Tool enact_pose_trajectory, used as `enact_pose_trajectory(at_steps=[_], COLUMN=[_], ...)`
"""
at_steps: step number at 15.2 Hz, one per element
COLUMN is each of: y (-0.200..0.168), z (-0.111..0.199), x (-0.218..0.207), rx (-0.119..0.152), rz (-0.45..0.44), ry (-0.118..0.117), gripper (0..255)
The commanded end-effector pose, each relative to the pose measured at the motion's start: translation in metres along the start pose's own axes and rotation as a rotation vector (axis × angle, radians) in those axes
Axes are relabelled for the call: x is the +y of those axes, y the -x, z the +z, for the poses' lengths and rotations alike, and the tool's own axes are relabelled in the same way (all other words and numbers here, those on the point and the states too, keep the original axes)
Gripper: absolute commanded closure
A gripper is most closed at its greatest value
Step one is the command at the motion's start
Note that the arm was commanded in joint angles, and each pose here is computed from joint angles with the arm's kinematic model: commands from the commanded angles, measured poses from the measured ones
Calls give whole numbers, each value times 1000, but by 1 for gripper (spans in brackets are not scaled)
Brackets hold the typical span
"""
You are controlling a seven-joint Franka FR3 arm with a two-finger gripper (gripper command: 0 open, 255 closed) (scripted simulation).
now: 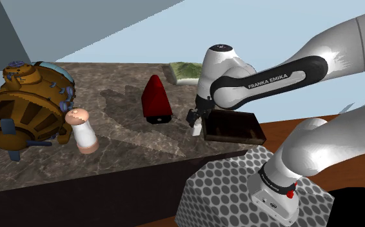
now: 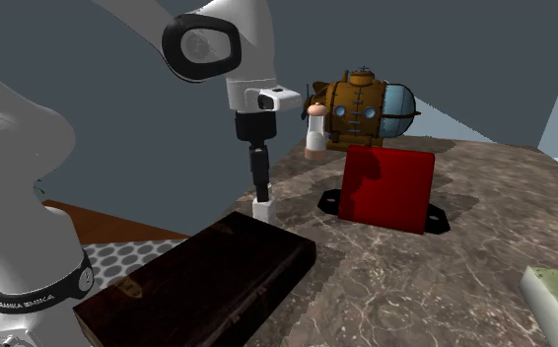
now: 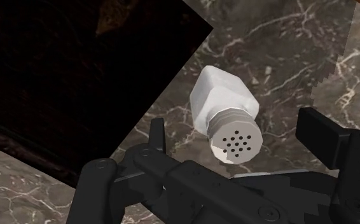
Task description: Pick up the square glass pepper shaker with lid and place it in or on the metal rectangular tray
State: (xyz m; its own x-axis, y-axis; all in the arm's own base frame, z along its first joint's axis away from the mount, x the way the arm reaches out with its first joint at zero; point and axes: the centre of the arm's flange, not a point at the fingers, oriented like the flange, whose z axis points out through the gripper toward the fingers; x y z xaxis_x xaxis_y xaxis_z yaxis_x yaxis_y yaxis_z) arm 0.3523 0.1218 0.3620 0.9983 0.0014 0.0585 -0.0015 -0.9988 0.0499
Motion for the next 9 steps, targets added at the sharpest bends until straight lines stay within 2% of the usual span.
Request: enact_pose_trajectory(at_steps=[1, 4, 5, 9], y=[0, 0, 0, 0], z=[0, 0, 0, 0], x=[0, 0, 0, 0], rx=[0, 0, 0, 0], rz=[0, 0, 0, 0], ry=[0, 0, 0, 0], gripper=[0, 0, 255, 255])
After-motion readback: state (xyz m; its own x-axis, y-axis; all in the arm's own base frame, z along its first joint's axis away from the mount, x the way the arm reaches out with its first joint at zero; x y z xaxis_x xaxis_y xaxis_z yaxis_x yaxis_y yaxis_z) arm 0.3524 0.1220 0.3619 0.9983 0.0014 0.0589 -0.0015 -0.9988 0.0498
